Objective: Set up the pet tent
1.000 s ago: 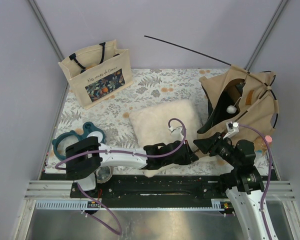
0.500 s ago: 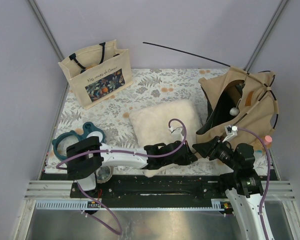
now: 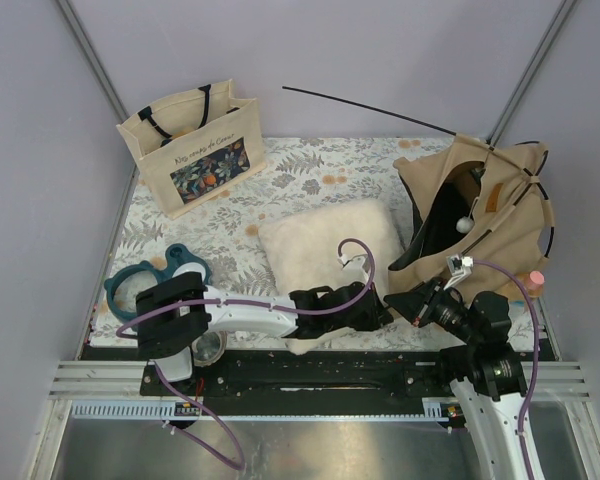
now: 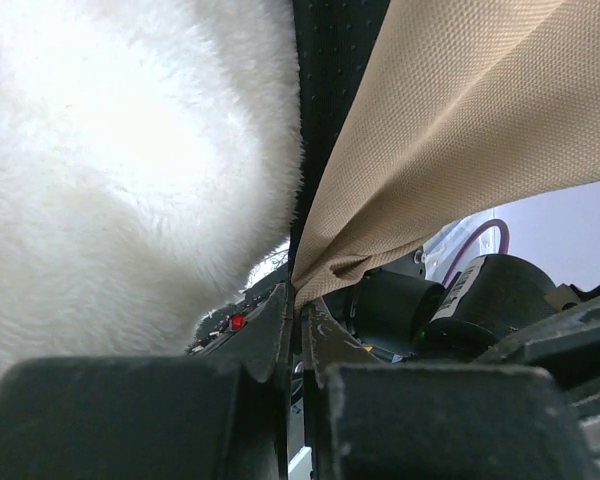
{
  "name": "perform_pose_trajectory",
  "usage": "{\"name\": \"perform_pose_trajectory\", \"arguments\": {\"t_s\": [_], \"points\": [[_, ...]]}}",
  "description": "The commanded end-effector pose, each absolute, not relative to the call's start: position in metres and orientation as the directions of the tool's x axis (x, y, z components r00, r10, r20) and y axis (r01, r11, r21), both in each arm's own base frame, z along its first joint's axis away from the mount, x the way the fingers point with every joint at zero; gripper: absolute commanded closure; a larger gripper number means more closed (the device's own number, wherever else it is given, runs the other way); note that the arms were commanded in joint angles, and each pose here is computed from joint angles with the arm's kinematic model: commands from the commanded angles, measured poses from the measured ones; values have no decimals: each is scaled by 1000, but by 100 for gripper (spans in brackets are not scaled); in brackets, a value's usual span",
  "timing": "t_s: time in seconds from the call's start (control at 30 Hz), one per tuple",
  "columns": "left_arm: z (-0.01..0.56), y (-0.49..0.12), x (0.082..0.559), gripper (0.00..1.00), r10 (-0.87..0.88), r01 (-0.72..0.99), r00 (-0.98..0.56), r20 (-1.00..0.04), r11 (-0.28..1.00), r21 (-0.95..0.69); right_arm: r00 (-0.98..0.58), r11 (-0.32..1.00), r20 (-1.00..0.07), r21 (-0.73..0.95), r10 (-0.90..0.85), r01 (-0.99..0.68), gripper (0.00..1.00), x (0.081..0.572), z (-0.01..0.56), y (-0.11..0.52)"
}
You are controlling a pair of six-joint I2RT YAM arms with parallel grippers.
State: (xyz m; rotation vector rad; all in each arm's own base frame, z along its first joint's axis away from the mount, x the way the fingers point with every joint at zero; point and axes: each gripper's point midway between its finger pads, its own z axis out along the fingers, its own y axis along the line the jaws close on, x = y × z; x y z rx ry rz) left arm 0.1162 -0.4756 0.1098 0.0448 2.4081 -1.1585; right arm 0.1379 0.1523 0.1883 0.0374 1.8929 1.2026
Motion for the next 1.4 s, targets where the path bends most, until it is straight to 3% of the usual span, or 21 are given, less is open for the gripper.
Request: {"name": "perform_pose_trajectory", "arguments": {"t_s": [0.0, 0.23, 0.53, 1.37], "points": [[138, -488, 114, 100, -159, 266, -889, -429, 584, -767, -629, 599, -612, 752, 479, -274, 100, 145, 168, 139], [128, -465, 104, 100, -87, 391, -843, -531, 580, -715, -520, 662, -661, 716, 540, -222, 100, 170, 189, 121], [117, -444, 100, 100, 19, 545, -709, -705, 650, -530, -420, 716, -716, 671, 558, -193, 100, 179, 223, 103], [91, -435, 95, 100, 52, 537, -696, -717, 700, -471, -323, 719, -708, 687, 628, -106, 100, 183, 249, 83]]}}
